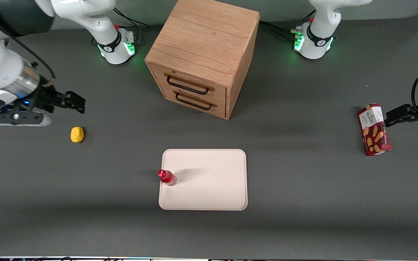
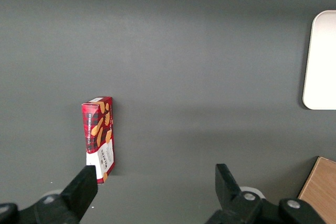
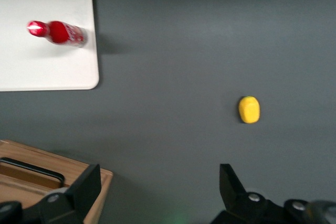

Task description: Place coke bottle on tray

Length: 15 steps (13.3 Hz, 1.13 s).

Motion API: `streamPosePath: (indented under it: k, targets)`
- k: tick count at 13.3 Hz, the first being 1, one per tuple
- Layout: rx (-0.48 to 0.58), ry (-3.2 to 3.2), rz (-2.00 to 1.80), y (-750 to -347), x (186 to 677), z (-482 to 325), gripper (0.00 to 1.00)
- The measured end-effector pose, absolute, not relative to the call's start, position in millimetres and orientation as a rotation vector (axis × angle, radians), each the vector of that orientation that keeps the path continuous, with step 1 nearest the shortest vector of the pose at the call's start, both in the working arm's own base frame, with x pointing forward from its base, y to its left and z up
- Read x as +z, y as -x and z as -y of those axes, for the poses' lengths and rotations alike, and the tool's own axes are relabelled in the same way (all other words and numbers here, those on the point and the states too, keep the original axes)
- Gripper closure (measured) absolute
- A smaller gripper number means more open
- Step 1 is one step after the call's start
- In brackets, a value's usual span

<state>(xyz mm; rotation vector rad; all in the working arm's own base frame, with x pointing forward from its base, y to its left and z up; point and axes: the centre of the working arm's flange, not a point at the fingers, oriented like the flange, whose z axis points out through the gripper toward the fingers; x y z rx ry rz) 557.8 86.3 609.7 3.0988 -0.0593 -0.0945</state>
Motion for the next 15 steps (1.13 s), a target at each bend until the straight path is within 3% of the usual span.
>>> streamPosePath:
  k: [8,15]
  targets:
    - [-0.073,-3.111,-0.017,-544.0,618.3,10.7,0.0]
    - [0.065,-3.107,-0.067,-557.0,623.7,27.6,0.0]
